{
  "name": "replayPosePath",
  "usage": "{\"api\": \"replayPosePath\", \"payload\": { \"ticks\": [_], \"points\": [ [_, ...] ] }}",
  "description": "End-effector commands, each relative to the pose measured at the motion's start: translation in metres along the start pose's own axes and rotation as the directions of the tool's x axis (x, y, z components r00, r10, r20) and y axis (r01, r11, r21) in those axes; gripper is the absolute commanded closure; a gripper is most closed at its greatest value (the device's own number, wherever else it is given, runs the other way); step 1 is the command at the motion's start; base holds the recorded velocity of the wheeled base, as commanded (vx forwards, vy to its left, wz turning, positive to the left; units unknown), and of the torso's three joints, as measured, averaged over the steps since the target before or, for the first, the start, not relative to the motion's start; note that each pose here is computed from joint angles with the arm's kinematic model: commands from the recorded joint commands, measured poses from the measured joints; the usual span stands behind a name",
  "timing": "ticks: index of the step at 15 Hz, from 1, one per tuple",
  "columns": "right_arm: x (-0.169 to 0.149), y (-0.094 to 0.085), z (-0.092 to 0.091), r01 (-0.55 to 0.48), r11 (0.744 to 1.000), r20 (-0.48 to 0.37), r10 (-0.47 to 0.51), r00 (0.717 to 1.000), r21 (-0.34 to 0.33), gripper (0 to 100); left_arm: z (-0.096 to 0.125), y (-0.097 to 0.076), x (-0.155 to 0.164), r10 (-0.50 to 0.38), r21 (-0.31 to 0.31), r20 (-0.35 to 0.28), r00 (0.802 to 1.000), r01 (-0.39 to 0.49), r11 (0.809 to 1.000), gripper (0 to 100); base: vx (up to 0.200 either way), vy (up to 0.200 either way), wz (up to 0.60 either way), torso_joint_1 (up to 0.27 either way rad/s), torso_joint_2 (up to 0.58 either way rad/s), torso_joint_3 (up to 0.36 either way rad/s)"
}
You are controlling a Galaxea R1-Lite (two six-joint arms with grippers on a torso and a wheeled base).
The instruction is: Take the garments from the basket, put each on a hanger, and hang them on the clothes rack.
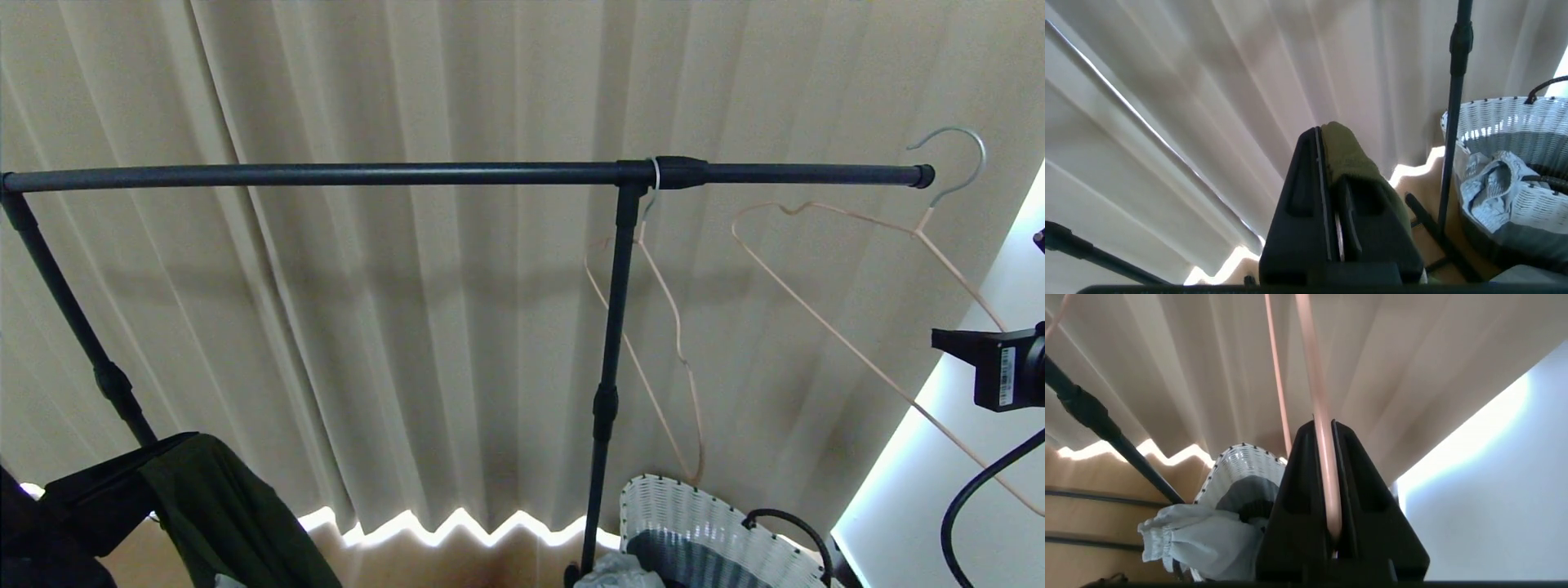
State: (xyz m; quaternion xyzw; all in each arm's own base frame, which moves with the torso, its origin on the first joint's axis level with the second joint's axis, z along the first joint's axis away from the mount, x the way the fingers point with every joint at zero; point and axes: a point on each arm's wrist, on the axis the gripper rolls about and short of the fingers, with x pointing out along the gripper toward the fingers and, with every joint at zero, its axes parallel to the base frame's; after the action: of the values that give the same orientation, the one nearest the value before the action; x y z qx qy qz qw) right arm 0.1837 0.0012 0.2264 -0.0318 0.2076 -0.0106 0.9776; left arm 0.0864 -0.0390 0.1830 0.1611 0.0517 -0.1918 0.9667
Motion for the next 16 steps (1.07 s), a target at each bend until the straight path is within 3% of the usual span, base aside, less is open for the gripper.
{"api": "replayPosePath", "payload": {
  "ticks": [1,6,16],
  "points": [
    [-0.0026,-0.0001,0.0009,0.001,1.000,0.011,-0.001,1.000,0.000,100,-0.0001,0.0000,-0.0001,0.002,0.001,0.000,1.000,-0.002,1.000,100,-0.200,0.000,0.00,0.007,0.00,-0.002],
    [-0.0009,-0.0005,-0.0007,0.002,1.000,0.005,-0.002,1.000,0.001,100,-0.0009,-0.0003,-0.0004,0.000,0.001,-0.001,1.000,0.000,1.000,100,-0.200,0.000,0.00,0.001,0.00,0.004],
    [0.0005,-0.0001,-0.0066,0.000,1.000,-0.012,0.000,1.000,0.001,100,-0.0004,-0.0012,-0.0038,-0.011,-0.006,0.017,1.000,0.011,1.000,100,0.000,0.020,0.00,0.000,0.00,0.000]
  ]
}}
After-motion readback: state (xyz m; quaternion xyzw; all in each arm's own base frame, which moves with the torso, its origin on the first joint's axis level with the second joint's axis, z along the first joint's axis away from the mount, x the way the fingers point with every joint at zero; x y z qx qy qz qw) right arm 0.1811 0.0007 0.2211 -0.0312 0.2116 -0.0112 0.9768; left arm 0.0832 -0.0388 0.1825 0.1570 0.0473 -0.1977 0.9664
